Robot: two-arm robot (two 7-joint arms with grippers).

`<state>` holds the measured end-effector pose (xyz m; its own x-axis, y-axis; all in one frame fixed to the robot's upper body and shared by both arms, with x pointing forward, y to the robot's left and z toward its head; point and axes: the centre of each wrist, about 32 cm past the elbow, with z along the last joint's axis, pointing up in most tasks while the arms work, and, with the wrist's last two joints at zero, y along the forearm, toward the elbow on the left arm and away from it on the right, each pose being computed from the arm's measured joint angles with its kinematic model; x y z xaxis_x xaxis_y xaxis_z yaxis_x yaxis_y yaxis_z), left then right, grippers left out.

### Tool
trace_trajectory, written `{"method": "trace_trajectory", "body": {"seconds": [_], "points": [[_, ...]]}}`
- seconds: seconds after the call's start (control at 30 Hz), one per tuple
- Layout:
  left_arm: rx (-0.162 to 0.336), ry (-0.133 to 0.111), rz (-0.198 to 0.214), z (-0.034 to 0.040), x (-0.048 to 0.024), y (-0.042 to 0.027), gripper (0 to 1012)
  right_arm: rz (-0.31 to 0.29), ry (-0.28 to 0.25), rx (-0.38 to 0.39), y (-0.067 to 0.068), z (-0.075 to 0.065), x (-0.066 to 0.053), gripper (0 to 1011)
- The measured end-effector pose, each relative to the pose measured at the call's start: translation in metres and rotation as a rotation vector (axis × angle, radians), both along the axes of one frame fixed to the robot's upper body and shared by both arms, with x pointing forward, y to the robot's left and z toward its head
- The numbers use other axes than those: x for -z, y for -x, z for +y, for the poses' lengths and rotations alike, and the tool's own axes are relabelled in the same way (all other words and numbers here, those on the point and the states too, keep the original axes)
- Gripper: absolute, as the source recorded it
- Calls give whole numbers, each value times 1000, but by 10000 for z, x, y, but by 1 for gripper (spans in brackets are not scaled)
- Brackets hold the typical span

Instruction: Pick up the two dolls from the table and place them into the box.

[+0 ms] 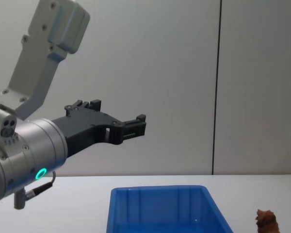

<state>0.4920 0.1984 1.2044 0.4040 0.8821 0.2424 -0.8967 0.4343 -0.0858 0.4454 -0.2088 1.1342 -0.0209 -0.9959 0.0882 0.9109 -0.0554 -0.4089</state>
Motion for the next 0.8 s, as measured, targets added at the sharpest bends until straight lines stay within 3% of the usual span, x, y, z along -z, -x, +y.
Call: {"method": "trace_trajectory", "body": {"seconds": [0.27, 0.8], "points": [[0, 0, 0, 0, 0, 0, 1004, -5, 12, 70, -19, -21, 27, 1001], [0, 0, 0, 0, 0, 0, 1003, -2, 14, 125, -29, -49, 50, 1001]]}}
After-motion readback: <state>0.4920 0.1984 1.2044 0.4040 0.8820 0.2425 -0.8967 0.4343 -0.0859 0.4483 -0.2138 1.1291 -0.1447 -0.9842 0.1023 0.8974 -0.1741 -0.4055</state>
